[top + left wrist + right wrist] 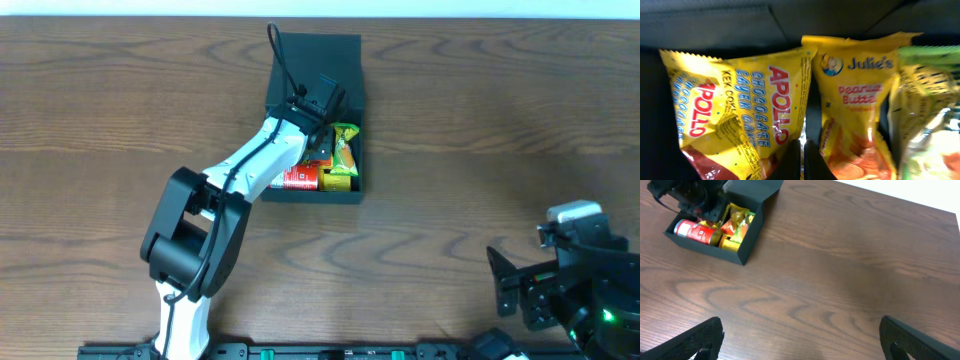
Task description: Pack container
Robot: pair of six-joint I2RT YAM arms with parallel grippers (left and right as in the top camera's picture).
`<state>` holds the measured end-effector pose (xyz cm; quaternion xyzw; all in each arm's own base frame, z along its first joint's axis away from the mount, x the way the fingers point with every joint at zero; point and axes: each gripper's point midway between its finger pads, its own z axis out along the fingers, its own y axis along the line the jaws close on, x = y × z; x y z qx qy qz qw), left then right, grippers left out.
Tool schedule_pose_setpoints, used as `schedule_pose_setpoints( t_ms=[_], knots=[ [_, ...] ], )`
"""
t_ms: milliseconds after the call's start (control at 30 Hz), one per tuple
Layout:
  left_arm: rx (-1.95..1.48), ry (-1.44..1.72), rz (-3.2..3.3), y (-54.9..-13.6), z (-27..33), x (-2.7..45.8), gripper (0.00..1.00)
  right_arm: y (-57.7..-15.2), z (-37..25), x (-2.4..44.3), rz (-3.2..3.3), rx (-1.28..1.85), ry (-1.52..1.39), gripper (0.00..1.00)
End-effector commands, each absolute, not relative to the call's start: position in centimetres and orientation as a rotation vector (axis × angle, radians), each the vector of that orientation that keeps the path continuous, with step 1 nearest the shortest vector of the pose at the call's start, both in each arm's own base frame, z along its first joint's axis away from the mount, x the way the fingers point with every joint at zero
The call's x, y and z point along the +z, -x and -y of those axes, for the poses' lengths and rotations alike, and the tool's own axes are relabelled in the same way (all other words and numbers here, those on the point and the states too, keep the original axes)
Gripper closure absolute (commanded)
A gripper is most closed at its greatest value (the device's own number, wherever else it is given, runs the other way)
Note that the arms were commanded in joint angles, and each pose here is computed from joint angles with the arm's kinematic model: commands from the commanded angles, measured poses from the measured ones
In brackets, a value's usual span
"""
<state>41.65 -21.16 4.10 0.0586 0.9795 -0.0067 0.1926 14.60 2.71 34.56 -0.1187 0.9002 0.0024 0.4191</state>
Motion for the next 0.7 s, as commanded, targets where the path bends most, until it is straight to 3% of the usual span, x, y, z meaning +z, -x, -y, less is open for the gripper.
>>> schedule_pose_setpoints(
  t_ms=[0,200,667],
  knots=[
    [-0.097,-0.148,-2.612,-43.3,22.2,10.2,0.94,-14.6,-2.6,34.8,-2.254,0.017,0.270,0.01],
    [-0.046,-0.129,-2.566,-43.3,21.2,12.5,0.94,-14.6,-2.6,34.8,-2.254,0.017,0.270,0.01],
    [0.042,-0.148,-2.719,-41.1,20.0,5.3,0.94,-14.6,-2.6,34.8,-2.253,0.016,0.270,0.01]
  ],
)
